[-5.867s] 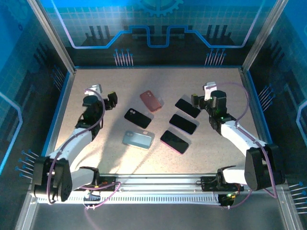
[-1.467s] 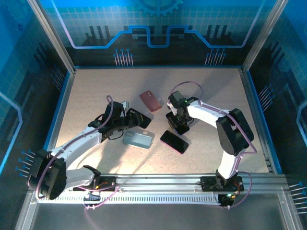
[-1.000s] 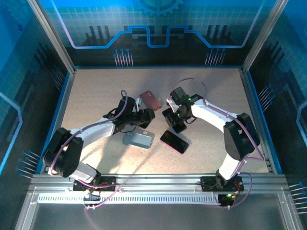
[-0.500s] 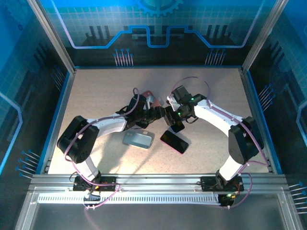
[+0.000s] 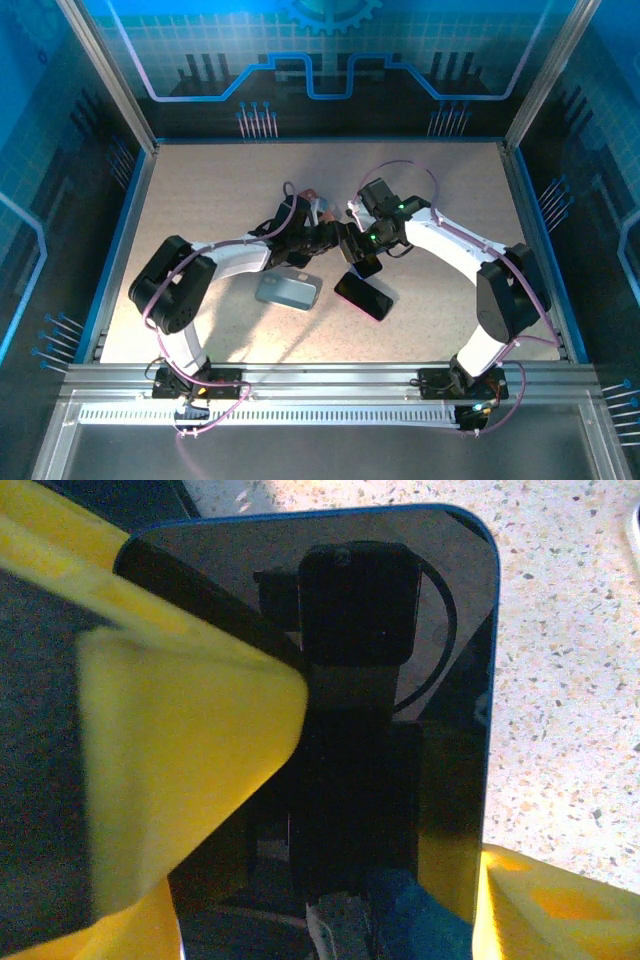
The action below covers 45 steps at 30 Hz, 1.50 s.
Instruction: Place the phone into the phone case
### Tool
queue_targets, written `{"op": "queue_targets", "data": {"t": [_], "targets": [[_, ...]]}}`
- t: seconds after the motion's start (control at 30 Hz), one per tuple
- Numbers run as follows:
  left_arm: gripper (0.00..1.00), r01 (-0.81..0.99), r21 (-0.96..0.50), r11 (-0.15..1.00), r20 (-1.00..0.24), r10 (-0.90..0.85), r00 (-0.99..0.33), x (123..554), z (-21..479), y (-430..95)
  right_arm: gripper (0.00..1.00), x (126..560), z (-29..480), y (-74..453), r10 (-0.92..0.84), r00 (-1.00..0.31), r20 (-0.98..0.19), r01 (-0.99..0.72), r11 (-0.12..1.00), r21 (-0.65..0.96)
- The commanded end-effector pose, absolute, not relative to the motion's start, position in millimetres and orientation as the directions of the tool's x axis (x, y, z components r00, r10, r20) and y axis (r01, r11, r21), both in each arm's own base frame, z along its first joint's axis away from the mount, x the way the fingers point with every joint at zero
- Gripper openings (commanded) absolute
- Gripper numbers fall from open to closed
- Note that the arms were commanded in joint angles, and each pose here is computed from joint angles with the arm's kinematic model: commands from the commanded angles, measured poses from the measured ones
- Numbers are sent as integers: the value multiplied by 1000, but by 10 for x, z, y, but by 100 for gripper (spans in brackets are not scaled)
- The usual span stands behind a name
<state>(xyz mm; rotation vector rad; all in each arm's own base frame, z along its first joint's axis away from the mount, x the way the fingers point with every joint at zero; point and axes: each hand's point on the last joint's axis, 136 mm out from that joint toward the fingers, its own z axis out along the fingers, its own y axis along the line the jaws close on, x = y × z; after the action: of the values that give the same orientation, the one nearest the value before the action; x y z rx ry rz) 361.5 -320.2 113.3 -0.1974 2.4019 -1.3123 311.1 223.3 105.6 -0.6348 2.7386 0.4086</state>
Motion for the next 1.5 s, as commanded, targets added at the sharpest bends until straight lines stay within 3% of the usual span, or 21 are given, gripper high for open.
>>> {"op": "queue_targets", "data": {"t": [0.0, 0.07, 0.17, 0.3, 0.4, 0.57, 0.87, 1.17, 1.47], "targets": [[29, 94, -853, 513, -272, -282, -920, 3625, 1212, -3335, 63, 3122, 1301, 2365, -360, -838, -411, -482, 840, 248], [21, 92, -855, 510, -267, -281, -922, 3632, 1203, -3348, 63, 3116, 1303, 2368, -360, -838, -411, -483, 839, 250], [0, 92, -862, 499, -261, -281, -924, 3638, 1204, -3372, 62, 3109, 1311, 2361, -358, -837, -415, -483, 839, 250], [0, 93, -875, 476, -259, -297, -919, 3660, 1237, -3388, 63, 3101, 1308, 2344, -355, -838, -415, -480, 841, 250], [0, 105, -881, 462, -270, -308, -912, 3696, 1305, -3403, 79, 3068, 1317, 2325, -351, -841, -411, -478, 839, 261], [0, 121, -885, 449, -302, -355, -885, 3820, 1512, -3378, 85, 3022, 1415, 2188, -239, -869, -433, -408, 841, 355], [0, 124, -918, 376, -328, -546, -771, 4056, 1947, -3209, 86, 3032, 1666, 1877, 128, -893, -431, -216, 718, 662], [0, 107, -944, 311, -310, -732, -607, 4144, 2205, -2944, 86, 3006, 1717, 1770, 286, -879, -382, -153, 590, 793], [0, 141, -960, 243, -279, -762, -584, 4021, 2421, -3086, 83, 3103, 1813, 1782, 364, -862, -353, -149, 485, 862]]}}
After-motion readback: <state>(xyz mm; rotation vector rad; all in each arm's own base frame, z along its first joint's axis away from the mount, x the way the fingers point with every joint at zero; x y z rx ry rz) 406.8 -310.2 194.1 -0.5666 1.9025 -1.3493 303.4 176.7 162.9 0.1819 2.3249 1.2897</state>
